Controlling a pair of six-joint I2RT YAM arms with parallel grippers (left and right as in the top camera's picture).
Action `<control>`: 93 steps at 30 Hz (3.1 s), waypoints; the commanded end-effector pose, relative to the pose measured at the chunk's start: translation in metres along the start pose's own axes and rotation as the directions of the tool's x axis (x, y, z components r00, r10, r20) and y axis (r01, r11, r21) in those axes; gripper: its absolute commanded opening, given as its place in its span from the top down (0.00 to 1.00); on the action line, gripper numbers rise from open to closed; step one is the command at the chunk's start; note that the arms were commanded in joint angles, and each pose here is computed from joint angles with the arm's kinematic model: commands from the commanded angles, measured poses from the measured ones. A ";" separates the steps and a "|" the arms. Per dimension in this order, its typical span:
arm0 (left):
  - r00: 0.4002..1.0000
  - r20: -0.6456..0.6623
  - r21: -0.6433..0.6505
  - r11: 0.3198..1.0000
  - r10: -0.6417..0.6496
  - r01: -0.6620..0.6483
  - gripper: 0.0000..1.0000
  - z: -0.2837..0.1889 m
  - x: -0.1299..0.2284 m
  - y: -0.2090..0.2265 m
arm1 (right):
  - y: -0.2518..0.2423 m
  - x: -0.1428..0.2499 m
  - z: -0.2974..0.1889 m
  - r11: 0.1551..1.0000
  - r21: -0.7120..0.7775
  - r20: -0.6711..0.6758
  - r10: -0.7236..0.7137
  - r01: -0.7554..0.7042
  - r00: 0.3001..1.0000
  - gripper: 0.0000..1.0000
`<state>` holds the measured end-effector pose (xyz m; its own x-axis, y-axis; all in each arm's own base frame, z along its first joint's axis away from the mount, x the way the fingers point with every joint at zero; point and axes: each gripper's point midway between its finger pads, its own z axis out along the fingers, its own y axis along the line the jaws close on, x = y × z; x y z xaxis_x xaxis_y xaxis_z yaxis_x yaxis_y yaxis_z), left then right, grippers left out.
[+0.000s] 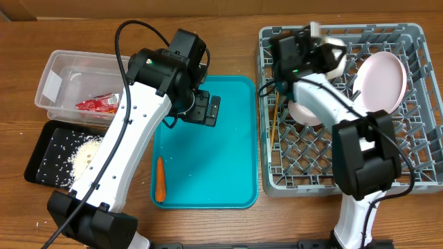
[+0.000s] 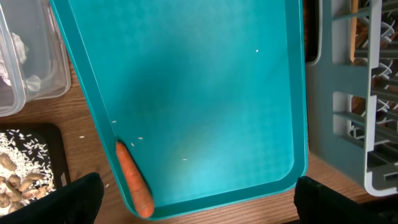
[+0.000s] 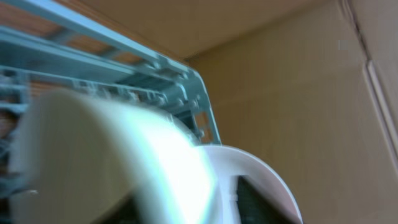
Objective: Sort waste into correct bins and load items into the dishwasher
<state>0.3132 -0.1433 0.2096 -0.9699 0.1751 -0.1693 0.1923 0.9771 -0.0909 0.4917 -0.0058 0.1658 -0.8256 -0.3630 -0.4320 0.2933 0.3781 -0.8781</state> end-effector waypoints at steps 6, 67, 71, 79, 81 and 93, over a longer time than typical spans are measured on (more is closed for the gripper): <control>0.999 0.040 -0.005 1.000 -0.004 0.004 0.00 -0.012 -0.004 0.004 | -0.009 -0.020 -0.032 0.998 -0.042 0.075 0.054 -0.051 0.996 0.17; 0.984 0.122 0.067 0.991 -0.126 0.118 0.00 -0.045 -0.012 0.021 | 0.079 0.057 -0.332 -0.269 -0.939 -0.163 -0.206 -0.216 0.965 0.00; 0.986 0.105 0.097 0.989 -0.126 0.116 0.00 -0.045 -0.009 0.015 | 0.080 0.054 -0.333 -0.272 -0.937 -0.166 -0.196 -0.217 0.966 0.00; 0.987 0.100 0.063 0.990 -0.129 0.123 0.11 -0.044 -0.006 0.018 | 0.080 0.054 -0.333 -0.270 -0.935 -0.178 -0.199 -0.229 0.964 0.00; 0.983 0.119 0.011 0.991 -0.137 0.137 0.09 -0.044 -0.009 0.028 | 0.079 0.058 -0.332 -0.263 -0.936 -0.181 -0.217 -0.236 0.959 0.00; 0.979 0.148 -0.021 0.990 -0.137 0.142 0.00 -0.039 -0.018 0.036 | 0.080 0.053 -0.333 -0.269 -0.934 -0.185 -0.198 -0.235 0.963 0.12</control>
<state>0.3301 -0.1113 0.2443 -0.9589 0.0338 -0.2818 0.0663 0.9921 -0.1063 0.3064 0.2870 0.1342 -0.9425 -0.2775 -0.1864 -0.3343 0.7860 0.5201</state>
